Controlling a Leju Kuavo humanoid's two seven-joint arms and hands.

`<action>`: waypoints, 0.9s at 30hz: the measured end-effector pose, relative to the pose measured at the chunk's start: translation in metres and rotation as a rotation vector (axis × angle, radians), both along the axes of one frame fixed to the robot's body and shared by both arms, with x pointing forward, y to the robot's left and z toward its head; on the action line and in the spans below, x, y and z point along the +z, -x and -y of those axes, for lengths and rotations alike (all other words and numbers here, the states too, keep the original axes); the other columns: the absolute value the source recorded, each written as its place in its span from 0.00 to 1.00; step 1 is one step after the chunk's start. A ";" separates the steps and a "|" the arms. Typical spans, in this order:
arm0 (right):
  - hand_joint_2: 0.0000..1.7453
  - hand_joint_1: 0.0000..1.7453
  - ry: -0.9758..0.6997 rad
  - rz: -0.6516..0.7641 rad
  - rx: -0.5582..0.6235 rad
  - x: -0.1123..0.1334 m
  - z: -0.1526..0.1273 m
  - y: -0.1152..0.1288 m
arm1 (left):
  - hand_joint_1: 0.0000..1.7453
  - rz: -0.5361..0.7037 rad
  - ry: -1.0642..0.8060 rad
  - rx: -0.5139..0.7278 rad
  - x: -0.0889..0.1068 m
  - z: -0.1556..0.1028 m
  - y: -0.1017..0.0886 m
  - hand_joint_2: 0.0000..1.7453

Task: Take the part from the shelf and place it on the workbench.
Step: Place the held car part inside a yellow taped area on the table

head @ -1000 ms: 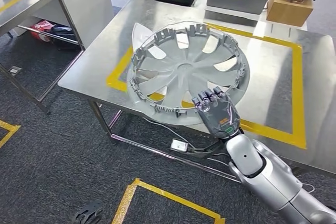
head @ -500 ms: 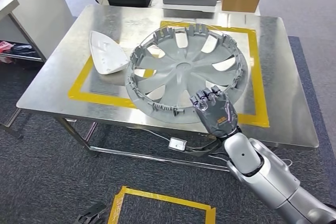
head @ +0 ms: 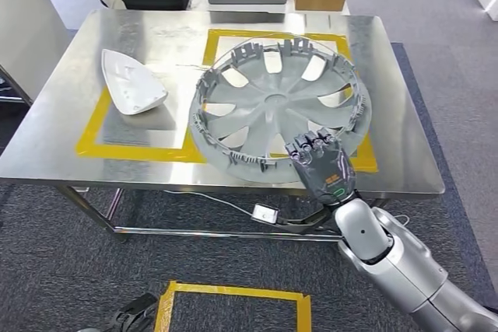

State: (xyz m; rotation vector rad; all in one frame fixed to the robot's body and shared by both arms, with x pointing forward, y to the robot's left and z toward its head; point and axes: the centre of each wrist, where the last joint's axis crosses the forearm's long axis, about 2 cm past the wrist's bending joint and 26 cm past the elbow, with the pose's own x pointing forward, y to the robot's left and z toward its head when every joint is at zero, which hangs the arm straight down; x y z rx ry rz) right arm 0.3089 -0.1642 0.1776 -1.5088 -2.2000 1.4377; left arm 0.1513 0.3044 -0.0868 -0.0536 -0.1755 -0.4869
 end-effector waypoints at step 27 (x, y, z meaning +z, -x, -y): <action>1.00 1.00 0.115 -0.298 -0.046 -0.005 0.006 -0.024 | 0.00 0.007 -0.079 -0.047 0.000 0.000 -0.001 0.00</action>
